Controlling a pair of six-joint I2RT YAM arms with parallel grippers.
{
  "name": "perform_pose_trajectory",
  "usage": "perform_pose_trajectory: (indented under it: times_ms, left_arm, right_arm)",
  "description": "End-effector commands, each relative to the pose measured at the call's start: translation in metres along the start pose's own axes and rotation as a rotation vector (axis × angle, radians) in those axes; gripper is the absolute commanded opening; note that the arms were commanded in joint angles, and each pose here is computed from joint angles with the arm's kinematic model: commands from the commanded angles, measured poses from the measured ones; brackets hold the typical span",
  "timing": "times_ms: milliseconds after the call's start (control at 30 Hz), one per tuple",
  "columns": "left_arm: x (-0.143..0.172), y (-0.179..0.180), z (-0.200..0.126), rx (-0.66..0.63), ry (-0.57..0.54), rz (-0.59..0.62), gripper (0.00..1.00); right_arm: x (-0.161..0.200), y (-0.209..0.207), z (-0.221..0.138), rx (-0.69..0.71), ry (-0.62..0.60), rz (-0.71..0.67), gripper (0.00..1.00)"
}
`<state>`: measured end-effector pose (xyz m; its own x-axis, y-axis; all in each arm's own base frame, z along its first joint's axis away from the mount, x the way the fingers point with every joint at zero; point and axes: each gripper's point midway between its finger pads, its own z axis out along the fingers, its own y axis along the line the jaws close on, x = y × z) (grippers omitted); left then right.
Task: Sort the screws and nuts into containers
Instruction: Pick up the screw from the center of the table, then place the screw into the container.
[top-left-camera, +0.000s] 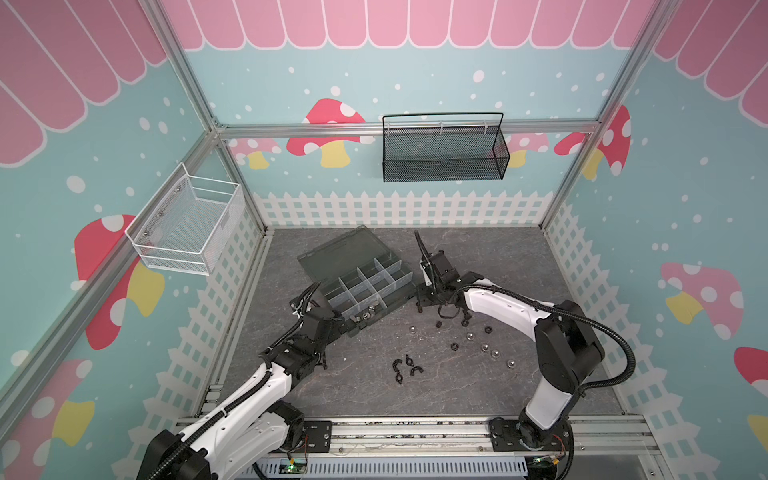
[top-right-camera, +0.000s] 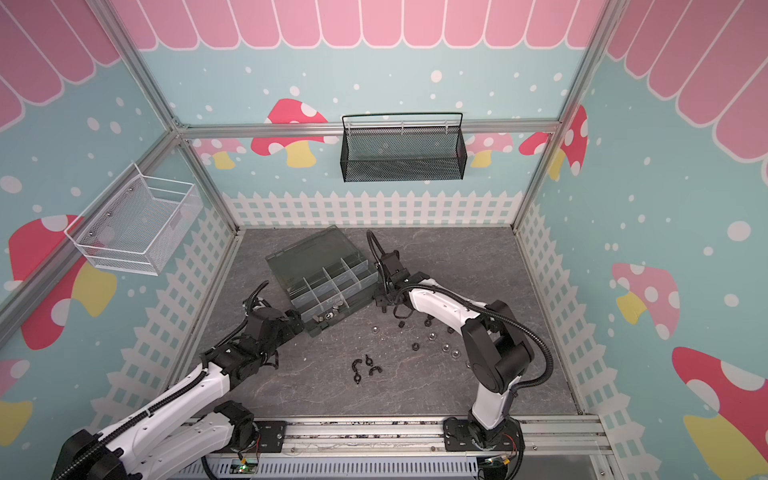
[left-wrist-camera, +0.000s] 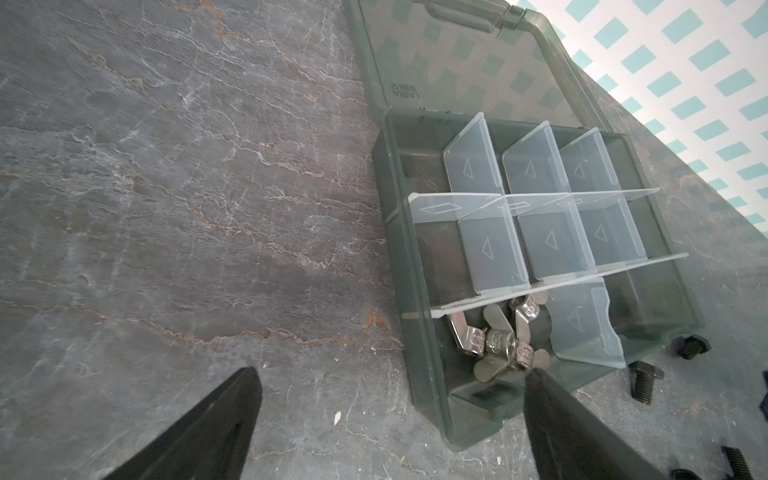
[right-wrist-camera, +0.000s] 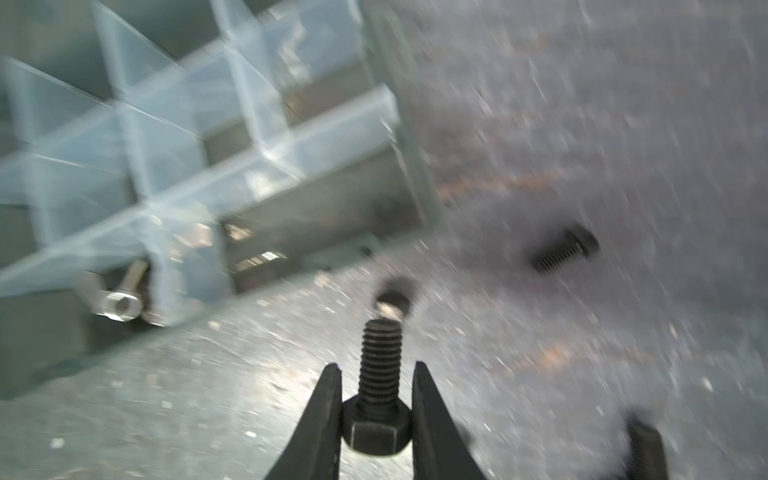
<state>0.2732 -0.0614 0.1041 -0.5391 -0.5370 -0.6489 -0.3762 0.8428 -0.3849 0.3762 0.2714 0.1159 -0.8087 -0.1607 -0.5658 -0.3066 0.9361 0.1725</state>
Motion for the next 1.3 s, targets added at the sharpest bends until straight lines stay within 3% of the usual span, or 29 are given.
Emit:
perform_pose_trajectory:
  times_ms: [0,500,700,900,1100,1267]
  left_arm:
    - [-0.010,-0.006,-0.005,0.018,-0.017,-0.029,0.99]
    - [-0.012,0.000,-0.012,0.013,-0.034,-0.038,0.99]
    - [-0.012,0.002,-0.012,0.007,-0.038,-0.038,0.99]
    - [-0.013,0.001,-0.012,0.004,-0.036,-0.032,0.99]
    - [-0.014,0.003,-0.012,-0.002,-0.041,-0.034,0.99]
    - [-0.015,0.005,-0.014,-0.012,-0.044,-0.033,0.99]
  right_arm:
    - [-0.006,0.016,0.016,-0.018,0.015,-0.064,0.05]
    - [0.000,0.035,0.075,-0.040,0.096,-0.110,0.06]
    - [-0.002,0.037,0.082,-0.039,0.098,-0.115,0.21]
    - [-0.016,0.040,0.072,-0.040,0.064,-0.122,0.36]
    - [-0.044,0.041,0.049,-0.018,-0.009,-0.138,0.40]
    - [-0.059,0.017,0.019,0.072,-0.068,-0.103,0.42]
